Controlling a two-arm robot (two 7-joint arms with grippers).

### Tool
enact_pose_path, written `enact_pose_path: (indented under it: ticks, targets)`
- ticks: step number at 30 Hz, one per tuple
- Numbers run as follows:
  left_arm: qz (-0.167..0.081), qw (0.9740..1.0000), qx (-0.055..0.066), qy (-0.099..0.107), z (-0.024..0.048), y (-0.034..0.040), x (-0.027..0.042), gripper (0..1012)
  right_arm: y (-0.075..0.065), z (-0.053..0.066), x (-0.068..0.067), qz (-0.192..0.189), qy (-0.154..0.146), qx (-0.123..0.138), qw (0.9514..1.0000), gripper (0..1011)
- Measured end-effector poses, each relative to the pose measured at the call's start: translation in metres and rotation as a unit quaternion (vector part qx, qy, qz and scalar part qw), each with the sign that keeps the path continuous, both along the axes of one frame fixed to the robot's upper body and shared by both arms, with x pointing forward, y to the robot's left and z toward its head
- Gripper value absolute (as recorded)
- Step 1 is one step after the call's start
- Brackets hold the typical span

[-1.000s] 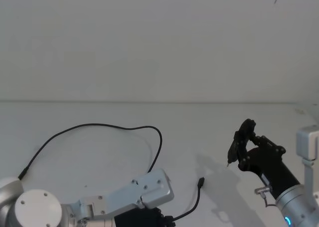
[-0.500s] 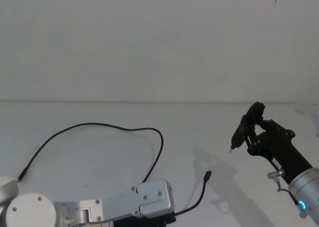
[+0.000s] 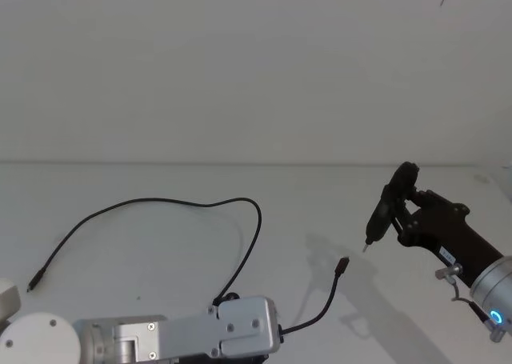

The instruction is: Pick up the data cable with the one hand.

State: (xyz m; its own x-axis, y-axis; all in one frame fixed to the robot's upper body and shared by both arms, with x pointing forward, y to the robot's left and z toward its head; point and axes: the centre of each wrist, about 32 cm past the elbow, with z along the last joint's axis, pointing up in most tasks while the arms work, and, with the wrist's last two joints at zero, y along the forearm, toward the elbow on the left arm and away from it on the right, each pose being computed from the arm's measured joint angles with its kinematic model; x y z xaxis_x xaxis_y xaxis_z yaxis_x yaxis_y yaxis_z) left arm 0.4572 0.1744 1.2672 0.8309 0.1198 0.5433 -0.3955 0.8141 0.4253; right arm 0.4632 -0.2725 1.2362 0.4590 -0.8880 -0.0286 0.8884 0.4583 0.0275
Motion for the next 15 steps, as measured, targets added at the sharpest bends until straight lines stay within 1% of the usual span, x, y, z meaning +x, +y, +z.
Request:
enact_pose_path:
  ticks: [3, 8, 15]
  targets:
    - [-0.004, 0.9999, 0.001, -0.010, 0.0015, 0.0005, -0.0009, 55, -0.0023, 0.0019, 0.0018, 0.009, 0.011, 0.001, 0.9999, 279]
    - [-0.007, 0.9998, 0.002, -0.018, 0.0027, 0.0010, -0.0017, 55, -0.0053, 0.0050, 0.0040, 0.021, 0.021, 0.003, 0.9996, 279]
    - [-0.010, 0.9996, 0.003, -0.026, 0.0042, 0.0013, -0.0025, 55, -0.0074, 0.0097, 0.0047, 0.032, 0.022, 0.005, 0.9992, 279]
